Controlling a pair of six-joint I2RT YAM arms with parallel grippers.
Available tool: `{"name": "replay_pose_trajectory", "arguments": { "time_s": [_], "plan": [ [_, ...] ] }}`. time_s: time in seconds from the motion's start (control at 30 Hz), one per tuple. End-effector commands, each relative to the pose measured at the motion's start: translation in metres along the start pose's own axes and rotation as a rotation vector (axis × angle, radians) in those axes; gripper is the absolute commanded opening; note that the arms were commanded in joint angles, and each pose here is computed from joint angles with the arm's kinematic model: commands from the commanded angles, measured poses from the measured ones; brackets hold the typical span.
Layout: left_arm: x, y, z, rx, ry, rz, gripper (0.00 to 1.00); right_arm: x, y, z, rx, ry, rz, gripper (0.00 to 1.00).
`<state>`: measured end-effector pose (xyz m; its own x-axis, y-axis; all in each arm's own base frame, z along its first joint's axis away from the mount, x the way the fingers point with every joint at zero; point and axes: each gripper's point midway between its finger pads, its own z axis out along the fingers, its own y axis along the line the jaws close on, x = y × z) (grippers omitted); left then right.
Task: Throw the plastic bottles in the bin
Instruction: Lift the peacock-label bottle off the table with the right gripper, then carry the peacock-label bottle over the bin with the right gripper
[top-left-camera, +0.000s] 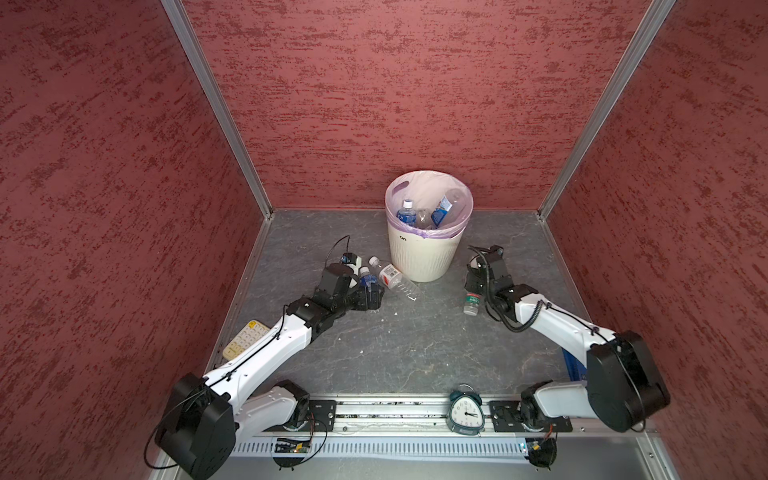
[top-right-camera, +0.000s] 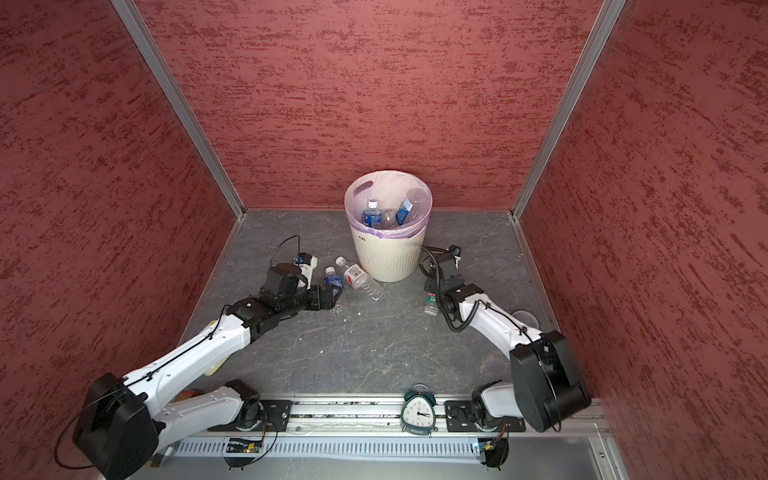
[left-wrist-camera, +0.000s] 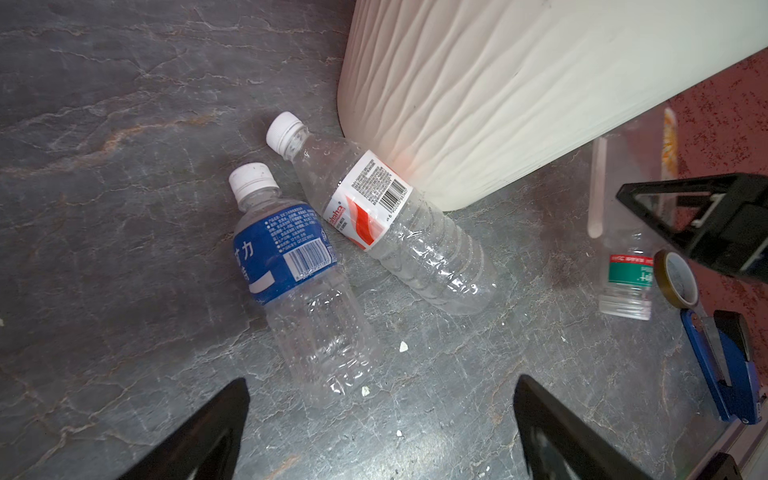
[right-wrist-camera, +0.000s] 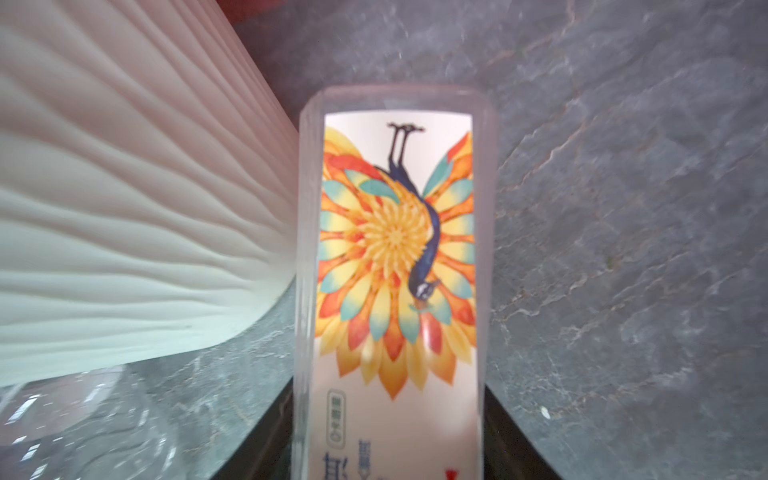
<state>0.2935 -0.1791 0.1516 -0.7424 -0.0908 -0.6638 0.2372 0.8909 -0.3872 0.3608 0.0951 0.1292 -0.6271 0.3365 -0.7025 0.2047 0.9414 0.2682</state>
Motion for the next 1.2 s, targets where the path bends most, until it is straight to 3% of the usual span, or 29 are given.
{"name": "replay_pose_trajectory", "arguments": {
  "time_s": [0.0, 0.43, 0.9, 1.17],
  "plan": [
    [0.0, -0.004, 0.005, 0.024, 0.007, -0.011, 0.99, 0.002, -0.005, -0.019, -0.007, -0.008, -0.016, 0.4],
    [0.005, -0.007, 0.021, 0.032, 0.047, -0.03, 0.99, -0.012, 0.007, -0.103, -0.136, -0.16, -0.046, 0.38],
    [0.006, -0.016, 0.031, 0.032, 0.067, -0.02, 1.0, -0.024, 0.037, -0.168, -0.299, -0.297, -0.105, 0.39],
    [0.007, -0.012, 0.028, 0.016, 0.058, -0.017, 1.0, -0.06, 0.074, -0.207, -0.372, -0.37, -0.124, 0.39]
  ]
}}
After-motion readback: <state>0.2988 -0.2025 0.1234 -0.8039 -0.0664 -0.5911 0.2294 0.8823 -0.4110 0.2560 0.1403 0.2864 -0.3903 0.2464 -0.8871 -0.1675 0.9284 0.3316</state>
